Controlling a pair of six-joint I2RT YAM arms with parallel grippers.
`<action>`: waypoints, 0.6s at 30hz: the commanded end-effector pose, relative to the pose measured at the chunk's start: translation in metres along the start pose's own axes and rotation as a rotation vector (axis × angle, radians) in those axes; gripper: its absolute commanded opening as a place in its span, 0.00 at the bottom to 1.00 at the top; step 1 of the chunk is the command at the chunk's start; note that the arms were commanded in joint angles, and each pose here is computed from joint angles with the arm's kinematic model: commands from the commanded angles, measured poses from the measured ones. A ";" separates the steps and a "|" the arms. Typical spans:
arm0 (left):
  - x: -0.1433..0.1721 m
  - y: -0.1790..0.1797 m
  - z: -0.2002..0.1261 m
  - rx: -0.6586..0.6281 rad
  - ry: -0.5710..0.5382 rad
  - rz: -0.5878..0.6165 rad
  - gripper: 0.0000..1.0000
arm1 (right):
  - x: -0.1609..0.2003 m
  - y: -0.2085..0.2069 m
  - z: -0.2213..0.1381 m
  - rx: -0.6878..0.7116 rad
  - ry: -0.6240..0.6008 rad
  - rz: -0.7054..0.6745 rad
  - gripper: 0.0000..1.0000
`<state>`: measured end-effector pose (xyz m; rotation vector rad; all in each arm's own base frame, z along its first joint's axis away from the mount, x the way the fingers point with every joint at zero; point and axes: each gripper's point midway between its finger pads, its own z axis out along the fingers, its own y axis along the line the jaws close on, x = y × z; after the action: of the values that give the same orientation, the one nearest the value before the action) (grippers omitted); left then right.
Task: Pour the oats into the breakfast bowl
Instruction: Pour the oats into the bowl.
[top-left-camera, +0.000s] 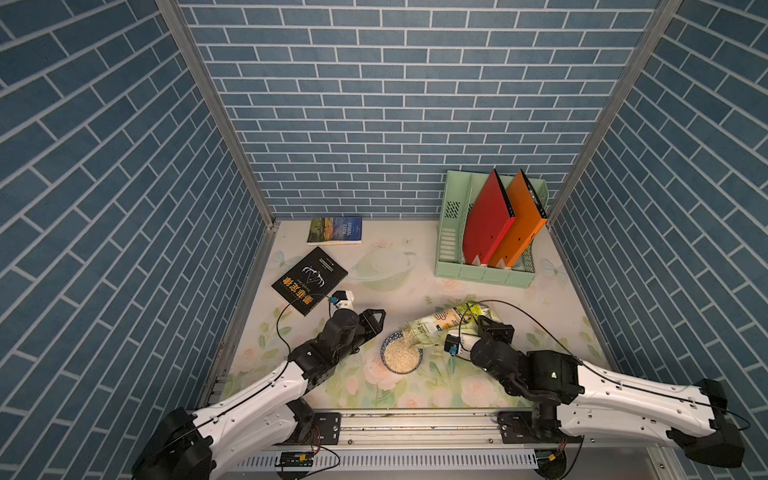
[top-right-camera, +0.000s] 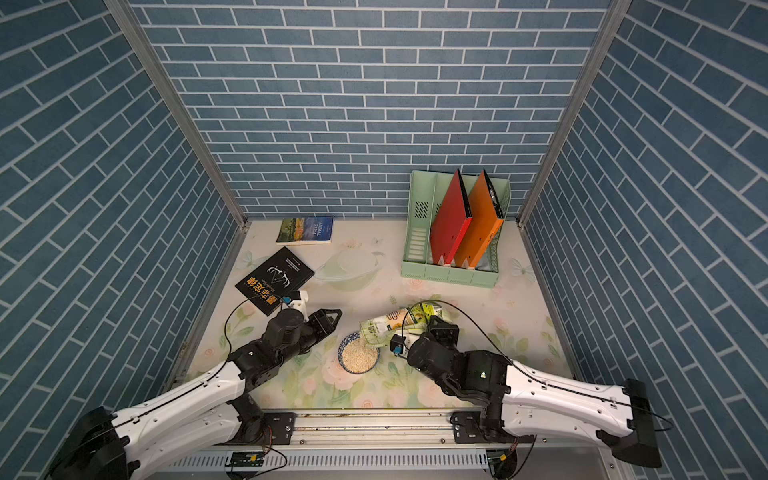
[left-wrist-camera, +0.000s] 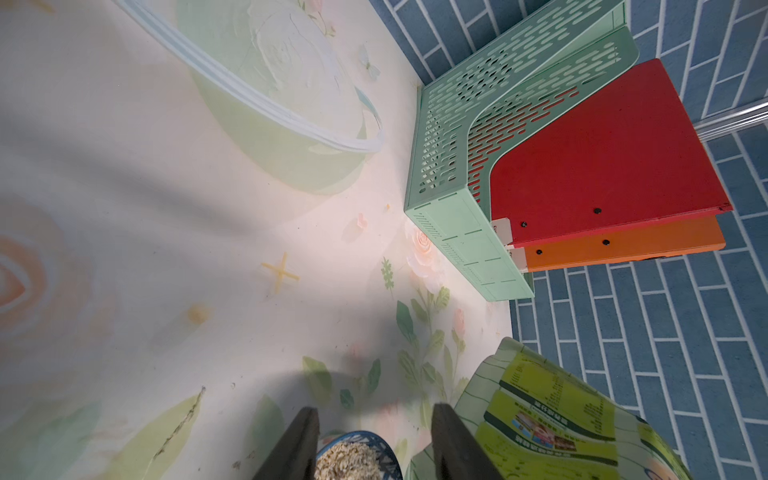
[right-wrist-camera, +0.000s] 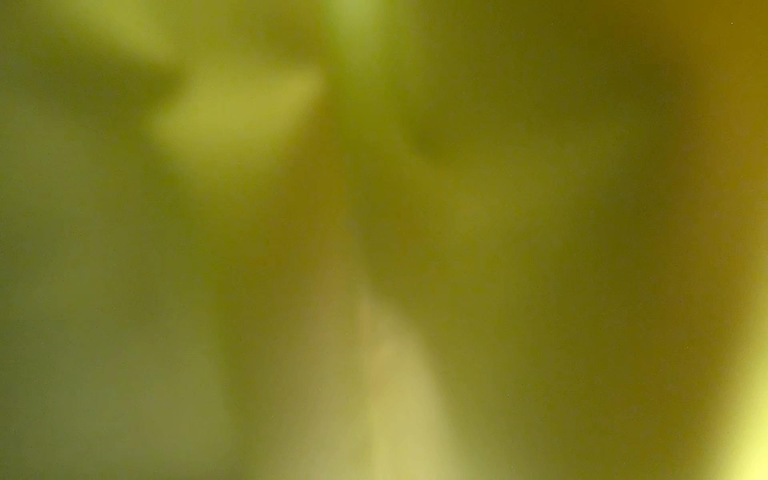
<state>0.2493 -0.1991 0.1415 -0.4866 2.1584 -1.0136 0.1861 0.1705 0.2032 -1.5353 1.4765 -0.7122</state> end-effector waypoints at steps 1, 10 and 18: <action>-0.012 -0.015 -0.006 0.013 -0.039 0.027 0.52 | -0.012 -0.030 -0.010 0.042 -0.078 0.256 0.00; -0.033 -0.027 -0.021 0.019 -0.119 0.056 0.57 | -0.010 -0.039 -0.016 0.021 -0.165 0.421 0.00; -0.056 -0.033 -0.037 -0.019 -0.210 0.107 0.60 | -0.020 -0.062 -0.027 0.029 -0.300 0.622 0.00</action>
<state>0.2597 -0.1773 0.1960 -0.4756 2.0122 -0.9176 0.1838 0.1658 0.2209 -1.3129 1.6092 -0.3619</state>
